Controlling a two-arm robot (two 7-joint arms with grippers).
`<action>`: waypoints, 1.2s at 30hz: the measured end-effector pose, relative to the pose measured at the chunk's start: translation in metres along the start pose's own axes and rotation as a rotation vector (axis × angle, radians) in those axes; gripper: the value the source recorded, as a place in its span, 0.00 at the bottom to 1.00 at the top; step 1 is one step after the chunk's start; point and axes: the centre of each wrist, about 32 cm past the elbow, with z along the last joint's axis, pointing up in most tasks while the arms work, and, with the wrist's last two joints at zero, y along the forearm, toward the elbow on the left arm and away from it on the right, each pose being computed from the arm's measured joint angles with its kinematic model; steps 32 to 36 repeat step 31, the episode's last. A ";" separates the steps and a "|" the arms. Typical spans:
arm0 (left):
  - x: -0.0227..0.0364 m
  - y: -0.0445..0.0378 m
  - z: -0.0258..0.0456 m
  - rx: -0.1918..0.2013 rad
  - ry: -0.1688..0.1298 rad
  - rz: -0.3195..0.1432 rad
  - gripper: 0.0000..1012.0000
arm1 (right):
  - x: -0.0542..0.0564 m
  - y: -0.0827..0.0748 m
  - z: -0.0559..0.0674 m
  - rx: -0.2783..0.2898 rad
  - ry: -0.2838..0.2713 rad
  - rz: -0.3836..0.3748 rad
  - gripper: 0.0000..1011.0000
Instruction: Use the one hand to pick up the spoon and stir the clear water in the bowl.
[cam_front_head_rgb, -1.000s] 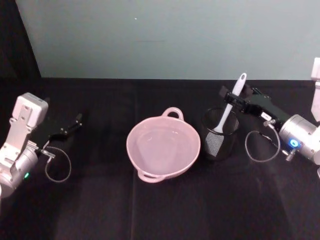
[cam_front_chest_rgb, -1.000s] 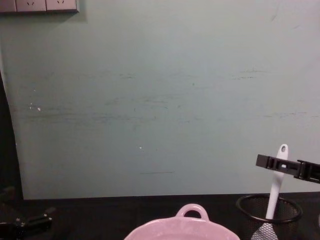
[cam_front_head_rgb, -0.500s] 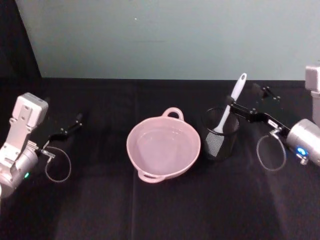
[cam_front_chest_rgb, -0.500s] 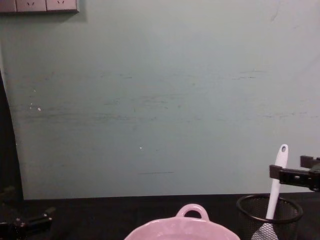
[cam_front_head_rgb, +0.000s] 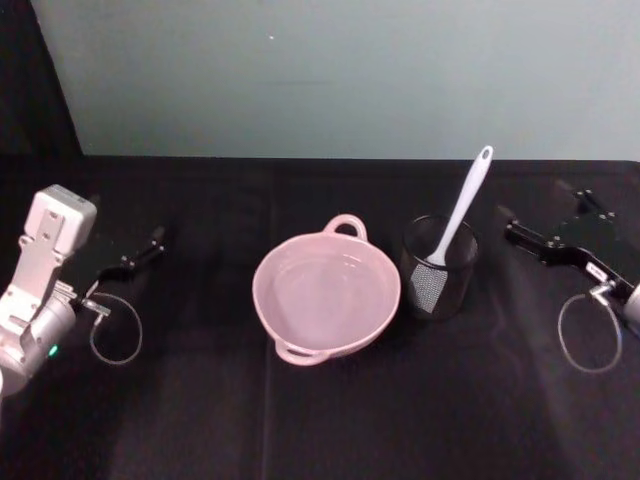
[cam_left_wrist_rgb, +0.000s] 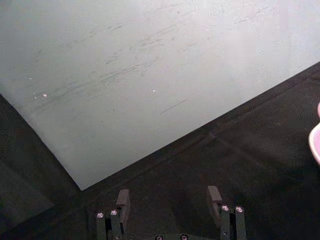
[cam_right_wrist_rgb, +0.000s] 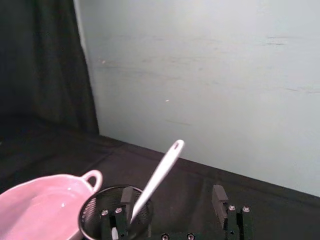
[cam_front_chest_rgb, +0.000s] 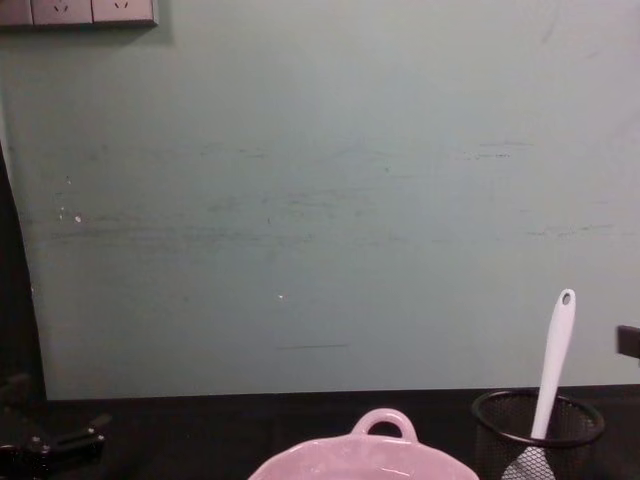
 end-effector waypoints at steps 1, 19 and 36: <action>0.0000 0.0000 0.0000 0.000 0.000 0.000 1.00 | 0.001 -0.002 -0.002 0.006 0.007 -0.008 0.99; 0.0000 0.0000 0.0000 0.000 0.000 0.000 1.00 | -0.002 -0.016 -0.046 0.064 0.087 -0.127 0.99; 0.0000 0.0000 0.0000 0.000 0.000 0.000 1.00 | -0.002 -0.016 -0.046 0.064 0.083 -0.125 0.99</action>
